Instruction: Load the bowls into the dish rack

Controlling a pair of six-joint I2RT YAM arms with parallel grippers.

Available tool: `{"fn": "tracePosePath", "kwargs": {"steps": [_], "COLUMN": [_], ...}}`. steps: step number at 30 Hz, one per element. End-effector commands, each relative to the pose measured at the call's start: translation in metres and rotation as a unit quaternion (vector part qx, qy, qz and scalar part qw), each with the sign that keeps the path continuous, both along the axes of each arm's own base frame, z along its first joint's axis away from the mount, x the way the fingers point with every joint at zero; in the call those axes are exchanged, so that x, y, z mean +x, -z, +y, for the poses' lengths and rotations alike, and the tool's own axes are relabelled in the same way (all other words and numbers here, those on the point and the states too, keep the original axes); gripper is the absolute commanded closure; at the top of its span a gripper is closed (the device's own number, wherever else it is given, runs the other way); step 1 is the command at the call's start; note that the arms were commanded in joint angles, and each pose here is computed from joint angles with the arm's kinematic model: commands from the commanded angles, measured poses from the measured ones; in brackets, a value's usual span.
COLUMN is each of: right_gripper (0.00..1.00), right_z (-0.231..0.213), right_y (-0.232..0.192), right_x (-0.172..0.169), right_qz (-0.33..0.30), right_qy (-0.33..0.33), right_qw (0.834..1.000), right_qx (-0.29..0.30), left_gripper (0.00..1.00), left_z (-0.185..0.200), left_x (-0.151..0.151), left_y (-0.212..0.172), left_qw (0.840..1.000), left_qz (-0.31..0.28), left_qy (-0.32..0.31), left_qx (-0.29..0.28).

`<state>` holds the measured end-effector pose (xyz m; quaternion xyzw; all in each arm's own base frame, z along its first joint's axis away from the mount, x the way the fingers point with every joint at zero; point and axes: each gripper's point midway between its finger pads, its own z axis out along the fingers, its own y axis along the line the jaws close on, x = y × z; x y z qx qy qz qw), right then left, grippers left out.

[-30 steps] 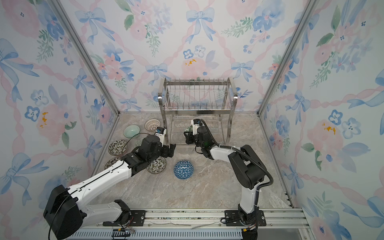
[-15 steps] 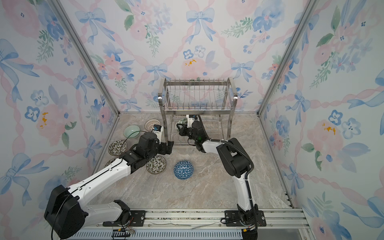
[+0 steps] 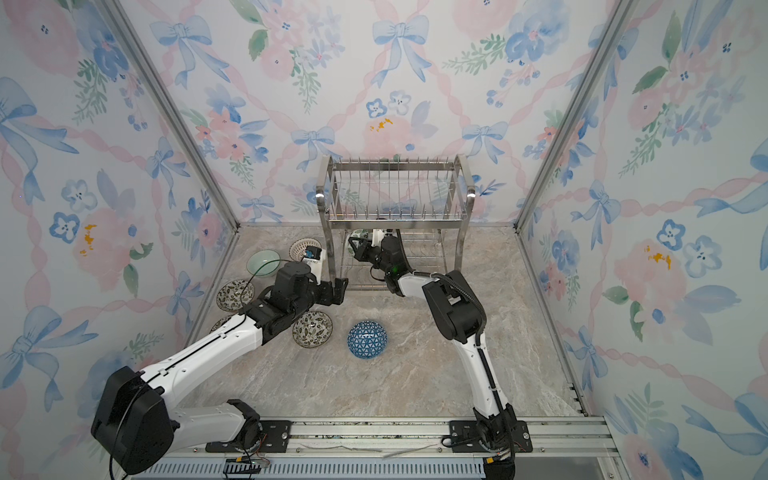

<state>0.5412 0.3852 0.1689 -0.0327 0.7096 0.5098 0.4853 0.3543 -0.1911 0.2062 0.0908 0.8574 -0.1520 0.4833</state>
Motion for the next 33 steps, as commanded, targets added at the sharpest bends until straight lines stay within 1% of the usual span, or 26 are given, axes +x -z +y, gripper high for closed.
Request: {"fn": "tracePosePath", "kwargs": {"steps": [1, 6, 12, 20, 25, 30, 33], "right_gripper": [1.00, 1.00, 1.00, 1.00, 1.00, 1.00, 0.98], "right_z": [0.005, 0.017, 0.018, 0.018, 0.015, 0.012, 0.011], "right_y": [-0.028, -0.027, -0.022, -0.015, -0.012, -0.007, -0.003], "right_x": [0.009, 0.015, 0.021, 0.033, 0.037, 0.037, 0.037], "right_qz": [-0.037, -0.035, -0.034, -0.028, -0.027, -0.021, -0.016], "right_qy": [-0.015, -0.031, -0.026, -0.026, -0.025, -0.025, -0.026], "right_qw": [0.998, 0.997, 0.997, 0.997, 0.998, 0.999, 0.999], "right_qx": [0.044, 0.055, 0.062, 0.060, 0.047, 0.020, 0.015], "left_gripper": [0.02, 0.02, 0.02, 0.02, 0.02, 0.02, 0.02], "left_z": [0.000, 0.002, 0.003, 0.003, 0.004, 0.005, 0.006], "left_x": [0.002, 0.002, 0.004, 0.004, 0.004, 0.005, 0.005], "left_y": [0.002, 0.005, 0.004, 0.004, 0.004, 0.003, 0.002], "left_qw": [1.000, 1.000, 0.999, 0.999, 0.999, 0.999, 0.999], "left_qz": [-0.007, 0.000, 0.003, 0.006, 0.007, 0.008, 0.009], "left_qy": [0.006, 0.005, 0.005, 0.005, 0.006, 0.004, 0.002], "left_qx": [-0.008, -0.022, -0.034, -0.037, -0.040, -0.044, -0.046]}}
